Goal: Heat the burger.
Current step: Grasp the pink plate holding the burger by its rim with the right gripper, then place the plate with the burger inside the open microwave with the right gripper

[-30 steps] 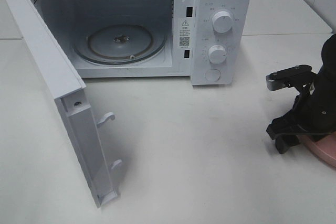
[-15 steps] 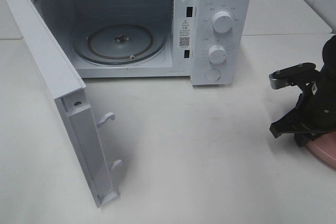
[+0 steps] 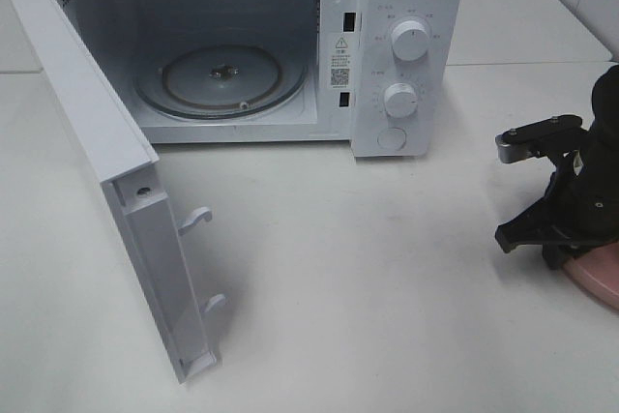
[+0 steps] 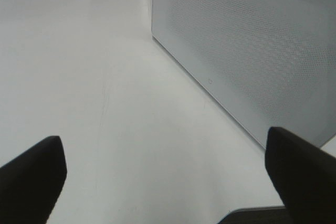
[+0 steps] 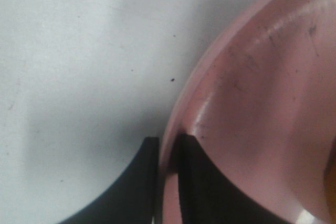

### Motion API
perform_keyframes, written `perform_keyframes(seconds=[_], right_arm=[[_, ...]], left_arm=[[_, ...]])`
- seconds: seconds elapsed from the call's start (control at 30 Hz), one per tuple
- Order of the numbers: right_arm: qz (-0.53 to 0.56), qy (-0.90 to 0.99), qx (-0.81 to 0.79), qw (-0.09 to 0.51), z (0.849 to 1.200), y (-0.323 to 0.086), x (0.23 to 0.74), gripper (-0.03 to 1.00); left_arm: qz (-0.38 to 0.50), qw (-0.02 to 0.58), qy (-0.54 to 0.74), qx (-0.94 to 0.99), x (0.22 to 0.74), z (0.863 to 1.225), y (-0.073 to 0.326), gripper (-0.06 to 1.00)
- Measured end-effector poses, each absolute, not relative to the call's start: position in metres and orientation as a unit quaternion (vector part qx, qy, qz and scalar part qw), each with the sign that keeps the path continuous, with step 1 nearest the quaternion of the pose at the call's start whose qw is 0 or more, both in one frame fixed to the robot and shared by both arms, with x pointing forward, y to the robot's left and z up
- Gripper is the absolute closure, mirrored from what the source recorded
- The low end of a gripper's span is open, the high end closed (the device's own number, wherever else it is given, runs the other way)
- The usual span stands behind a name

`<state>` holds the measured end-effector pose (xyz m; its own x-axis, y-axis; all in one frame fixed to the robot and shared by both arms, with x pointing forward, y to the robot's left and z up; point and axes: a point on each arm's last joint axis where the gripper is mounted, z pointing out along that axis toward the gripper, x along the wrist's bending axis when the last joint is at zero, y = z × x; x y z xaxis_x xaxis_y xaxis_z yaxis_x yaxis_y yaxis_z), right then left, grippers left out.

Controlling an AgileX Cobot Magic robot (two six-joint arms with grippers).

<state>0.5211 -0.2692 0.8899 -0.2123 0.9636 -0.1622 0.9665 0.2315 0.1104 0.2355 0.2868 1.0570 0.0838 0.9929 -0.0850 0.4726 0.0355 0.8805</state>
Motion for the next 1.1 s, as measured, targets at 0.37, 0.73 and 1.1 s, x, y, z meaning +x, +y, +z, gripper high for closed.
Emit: perform_keyframes(seconds=[0.37, 0.73, 1.1], right_arm=[[-0.045, 0.779, 0.611, 0.130, 0.898, -0.258, 0.515, 0.91], [-0.088, 0.782, 0.594, 0.164, 0.903, -0.244, 0.508, 0.93], [-0.105, 0.791, 0.567, 0.204, 0.921, -0.229, 0.498, 0.93]], left_arm=[[0.322, 0.404, 0.595, 0.615, 0.235, 1.057, 0.287, -0.03], [0.322, 0.404, 0.595, 0.615, 0.235, 1.057, 0.287, -0.03], [0.322, 0.404, 0.595, 0.615, 0.235, 1.057, 0.287, -0.03]])
